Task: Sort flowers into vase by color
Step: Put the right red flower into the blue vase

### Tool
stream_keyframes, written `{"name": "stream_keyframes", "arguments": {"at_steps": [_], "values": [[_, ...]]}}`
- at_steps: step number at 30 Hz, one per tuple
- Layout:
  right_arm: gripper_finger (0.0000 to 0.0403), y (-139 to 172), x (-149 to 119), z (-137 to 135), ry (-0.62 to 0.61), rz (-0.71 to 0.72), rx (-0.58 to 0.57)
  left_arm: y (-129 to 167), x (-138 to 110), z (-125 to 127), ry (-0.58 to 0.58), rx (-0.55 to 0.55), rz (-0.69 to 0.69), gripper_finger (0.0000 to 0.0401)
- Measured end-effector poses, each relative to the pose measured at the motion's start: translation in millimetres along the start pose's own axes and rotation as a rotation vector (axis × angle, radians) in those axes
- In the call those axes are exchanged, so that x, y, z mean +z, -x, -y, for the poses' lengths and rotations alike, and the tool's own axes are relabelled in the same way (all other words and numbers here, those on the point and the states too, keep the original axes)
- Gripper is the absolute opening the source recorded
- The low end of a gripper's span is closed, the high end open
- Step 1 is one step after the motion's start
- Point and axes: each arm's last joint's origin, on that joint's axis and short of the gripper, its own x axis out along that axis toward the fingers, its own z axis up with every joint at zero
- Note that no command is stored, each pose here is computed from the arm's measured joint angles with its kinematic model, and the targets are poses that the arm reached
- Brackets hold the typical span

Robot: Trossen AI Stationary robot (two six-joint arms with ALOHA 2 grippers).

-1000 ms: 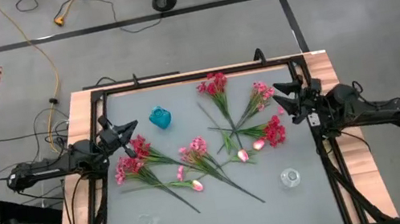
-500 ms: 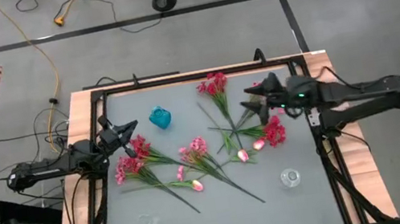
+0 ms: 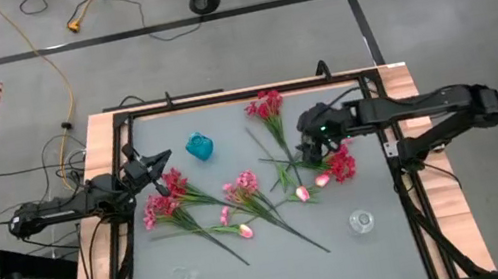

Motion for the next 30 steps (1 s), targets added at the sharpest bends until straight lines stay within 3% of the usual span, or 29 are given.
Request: {"name": "stream_keyframes", "arguments": {"at_steps": [11, 30], "values": [[0.0286, -43.3, -13.7, -7.5, 0.026, -0.223, 0.044, 0.0, -0.1, 0.0, 0.001, 0.000, 0.000, 0.0000], [0.0285, -97.0, -42.9, -10.6, 0.063, -0.513, -0.016, 0.0, -0.1, 0.0, 0.001, 0.000, 0.000, 0.0000]]}}
